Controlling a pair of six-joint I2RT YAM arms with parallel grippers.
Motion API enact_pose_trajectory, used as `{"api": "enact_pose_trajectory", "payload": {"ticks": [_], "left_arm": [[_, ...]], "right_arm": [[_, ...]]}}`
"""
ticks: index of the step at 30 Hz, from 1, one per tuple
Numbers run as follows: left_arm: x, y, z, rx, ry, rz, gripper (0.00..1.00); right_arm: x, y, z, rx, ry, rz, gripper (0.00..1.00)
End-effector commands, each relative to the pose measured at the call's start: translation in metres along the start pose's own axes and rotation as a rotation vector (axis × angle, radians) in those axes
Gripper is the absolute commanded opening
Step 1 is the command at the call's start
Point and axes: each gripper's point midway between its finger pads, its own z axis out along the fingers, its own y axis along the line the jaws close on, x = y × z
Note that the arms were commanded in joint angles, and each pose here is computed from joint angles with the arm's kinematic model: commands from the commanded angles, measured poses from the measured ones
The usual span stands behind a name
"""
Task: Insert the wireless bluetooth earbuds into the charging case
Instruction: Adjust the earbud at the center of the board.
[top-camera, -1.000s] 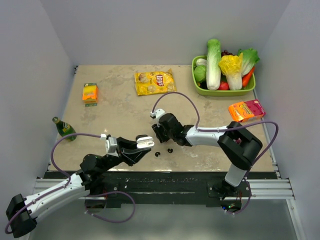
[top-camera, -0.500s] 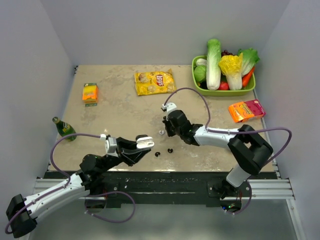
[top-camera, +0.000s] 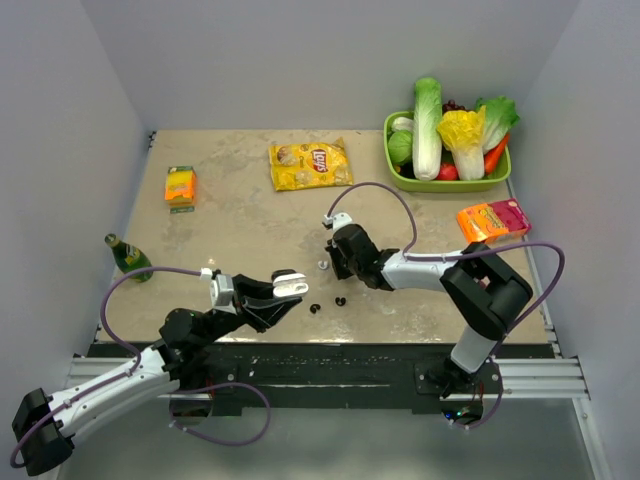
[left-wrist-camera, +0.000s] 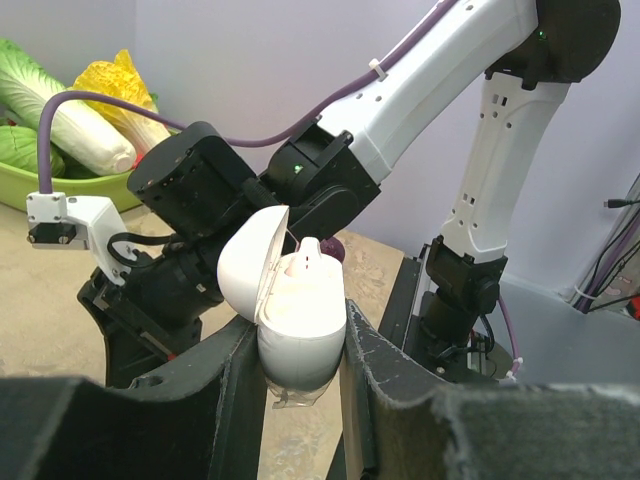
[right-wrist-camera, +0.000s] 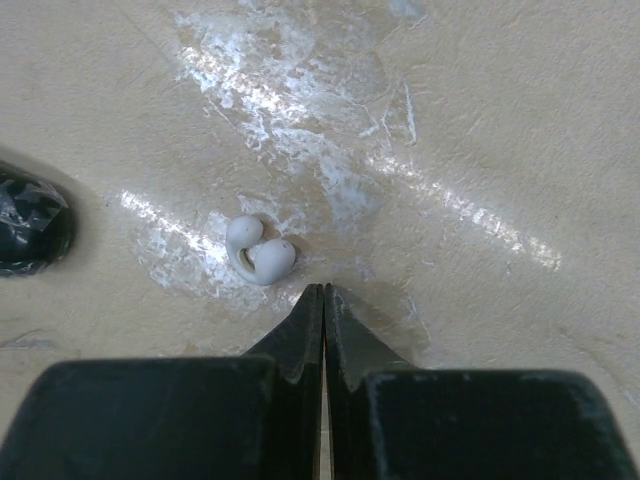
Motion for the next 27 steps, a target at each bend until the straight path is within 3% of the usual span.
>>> {"api": "enact_pose_trajectory", "payload": {"ticks": [1,13,27], "left_arm": [[0.008,0.000,-0.005,0.011,-0.007,-0.010,0.00],[0.008,-0.002,-0.006,0.018,-0.013,-0.017,0.00],[0.006,-0.003,-0.006,0.024,-0.019,-0.025,0.00]], "right_arm": [[-0.004,0.014,0.001,-0.061,-0.022,0.020,0.00],[-0.002,0.032,0.002,-0.107,-0.015,-0.014,0.00],[-0.001,0.001,0.004,0.067,-0.007,0.015,0.00]]}}
